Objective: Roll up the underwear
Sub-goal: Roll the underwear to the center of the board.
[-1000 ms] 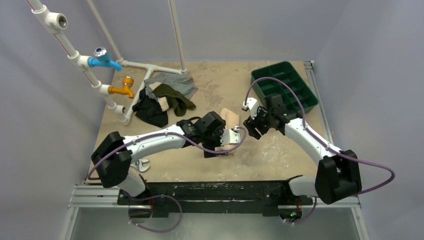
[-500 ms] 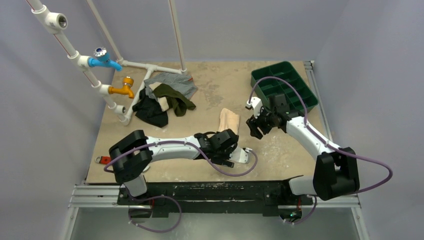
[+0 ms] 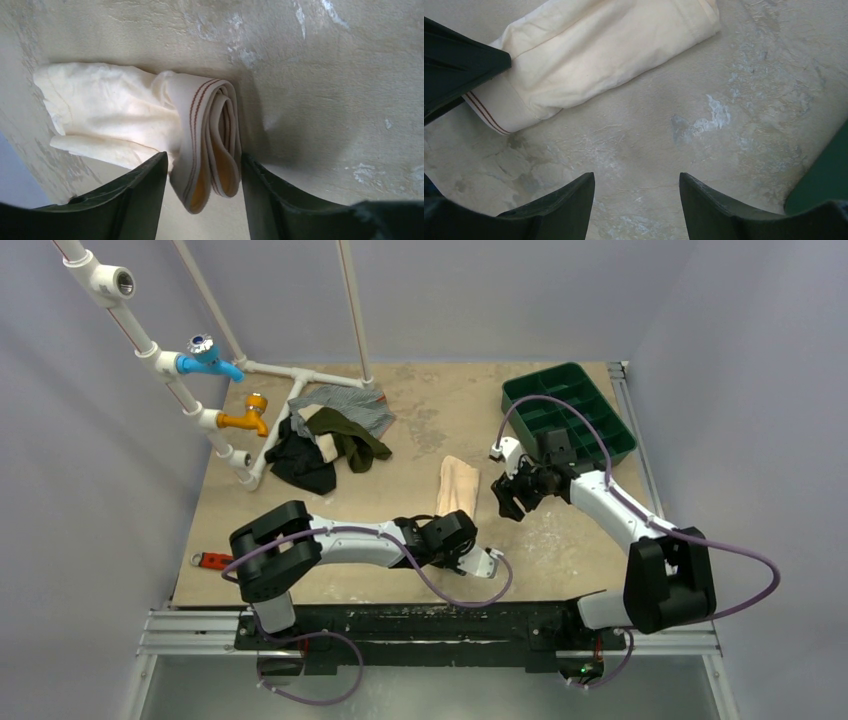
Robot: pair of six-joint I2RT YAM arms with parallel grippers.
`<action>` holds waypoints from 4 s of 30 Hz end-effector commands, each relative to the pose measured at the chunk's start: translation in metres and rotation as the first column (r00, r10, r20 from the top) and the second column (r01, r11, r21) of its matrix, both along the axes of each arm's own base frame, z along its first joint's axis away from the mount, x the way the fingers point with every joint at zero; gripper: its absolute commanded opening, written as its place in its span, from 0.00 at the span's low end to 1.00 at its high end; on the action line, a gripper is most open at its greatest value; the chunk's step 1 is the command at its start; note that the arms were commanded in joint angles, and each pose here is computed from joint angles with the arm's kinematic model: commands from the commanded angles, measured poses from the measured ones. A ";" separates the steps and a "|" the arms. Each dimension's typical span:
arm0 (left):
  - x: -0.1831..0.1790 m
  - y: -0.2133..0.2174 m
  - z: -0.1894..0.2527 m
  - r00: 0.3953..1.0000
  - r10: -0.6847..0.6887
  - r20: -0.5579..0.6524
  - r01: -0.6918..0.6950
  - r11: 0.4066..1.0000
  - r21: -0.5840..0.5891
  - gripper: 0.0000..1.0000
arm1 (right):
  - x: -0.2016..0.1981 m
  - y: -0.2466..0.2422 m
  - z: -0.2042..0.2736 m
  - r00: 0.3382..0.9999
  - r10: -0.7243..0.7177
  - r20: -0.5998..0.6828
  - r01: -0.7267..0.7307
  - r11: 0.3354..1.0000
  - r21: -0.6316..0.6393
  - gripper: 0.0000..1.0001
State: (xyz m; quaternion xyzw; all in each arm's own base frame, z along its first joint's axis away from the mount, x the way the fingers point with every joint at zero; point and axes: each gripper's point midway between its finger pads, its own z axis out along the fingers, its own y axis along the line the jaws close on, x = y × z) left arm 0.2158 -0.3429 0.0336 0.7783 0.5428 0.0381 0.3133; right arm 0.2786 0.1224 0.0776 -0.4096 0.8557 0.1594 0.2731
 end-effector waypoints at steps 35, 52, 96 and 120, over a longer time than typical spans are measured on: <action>-0.030 0.004 0.022 0.766 0.153 -0.624 -0.239 0.969 -0.056 0.00 | -0.003 0.009 0.018 0.998 0.047 -0.044 -0.043 0.995 0.090 0.60; -0.020 -0.001 0.029 0.218 0.196 -0.956 -0.400 0.911 0.096 0.00 | -0.023 0.011 0.044 0.990 0.139 -0.031 -0.132 0.979 0.155 0.60; -0.002 -0.009 0.000 -0.396 0.235 -0.887 -0.397 0.828 0.397 0.00 | -0.051 0.102 -0.031 0.831 0.550 0.088 -0.513 0.817 -0.262 0.71; -0.002 -0.008 -0.003 -0.391 0.249 -0.886 -0.392 0.826 0.406 0.00 | -0.060 0.124 -0.039 0.810 0.587 0.006 -0.579 0.800 -0.157 0.34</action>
